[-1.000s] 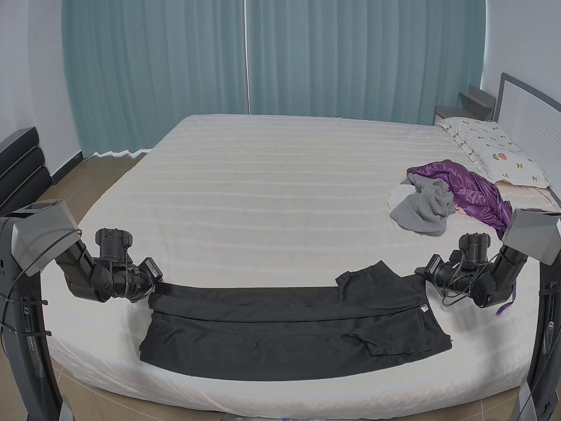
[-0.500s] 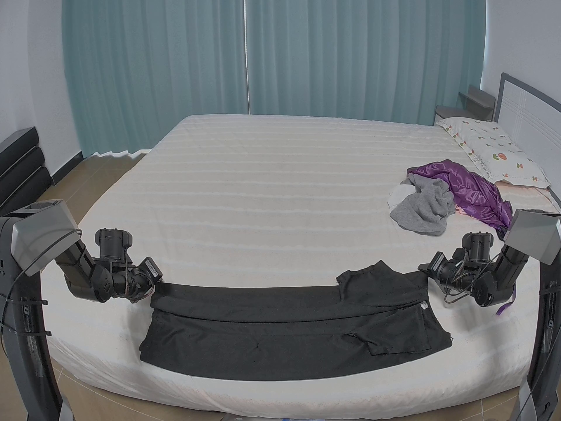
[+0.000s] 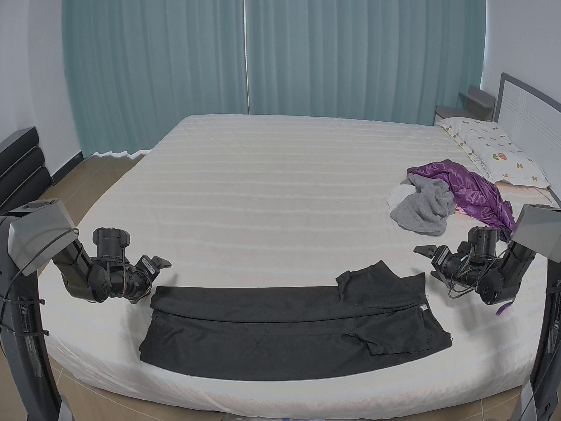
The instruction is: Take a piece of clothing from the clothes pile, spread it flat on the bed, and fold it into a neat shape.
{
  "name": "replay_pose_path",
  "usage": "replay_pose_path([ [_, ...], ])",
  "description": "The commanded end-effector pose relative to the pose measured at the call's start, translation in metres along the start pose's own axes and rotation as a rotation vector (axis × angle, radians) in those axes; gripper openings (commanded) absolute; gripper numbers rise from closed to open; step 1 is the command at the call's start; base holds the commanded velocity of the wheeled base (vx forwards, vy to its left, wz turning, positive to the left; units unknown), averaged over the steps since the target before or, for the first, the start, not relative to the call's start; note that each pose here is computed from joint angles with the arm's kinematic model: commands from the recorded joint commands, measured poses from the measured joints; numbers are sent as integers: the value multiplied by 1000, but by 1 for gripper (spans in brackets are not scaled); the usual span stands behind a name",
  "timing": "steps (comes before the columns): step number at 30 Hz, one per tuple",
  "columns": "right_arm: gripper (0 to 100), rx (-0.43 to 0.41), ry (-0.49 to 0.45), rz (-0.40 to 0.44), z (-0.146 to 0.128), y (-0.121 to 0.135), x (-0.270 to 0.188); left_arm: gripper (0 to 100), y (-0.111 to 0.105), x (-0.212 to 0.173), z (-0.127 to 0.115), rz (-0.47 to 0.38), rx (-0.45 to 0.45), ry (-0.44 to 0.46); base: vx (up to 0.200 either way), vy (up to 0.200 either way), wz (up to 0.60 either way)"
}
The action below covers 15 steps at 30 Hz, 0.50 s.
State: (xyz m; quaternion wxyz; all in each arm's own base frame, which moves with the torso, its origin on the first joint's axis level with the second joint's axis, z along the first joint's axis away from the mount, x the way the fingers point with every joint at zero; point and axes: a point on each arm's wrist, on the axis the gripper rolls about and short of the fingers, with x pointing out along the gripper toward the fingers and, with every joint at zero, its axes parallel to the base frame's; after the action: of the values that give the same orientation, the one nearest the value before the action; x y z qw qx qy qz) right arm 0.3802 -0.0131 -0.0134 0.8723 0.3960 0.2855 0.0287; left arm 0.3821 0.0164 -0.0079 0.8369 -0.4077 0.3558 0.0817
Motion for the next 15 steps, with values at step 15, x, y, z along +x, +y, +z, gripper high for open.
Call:
replay_pose_path([
  [15, 100, -122, 131, 193, -31, 102, -20, 100, 8, -45, -12, -29, -124, 52, 0, 0, 0],
])
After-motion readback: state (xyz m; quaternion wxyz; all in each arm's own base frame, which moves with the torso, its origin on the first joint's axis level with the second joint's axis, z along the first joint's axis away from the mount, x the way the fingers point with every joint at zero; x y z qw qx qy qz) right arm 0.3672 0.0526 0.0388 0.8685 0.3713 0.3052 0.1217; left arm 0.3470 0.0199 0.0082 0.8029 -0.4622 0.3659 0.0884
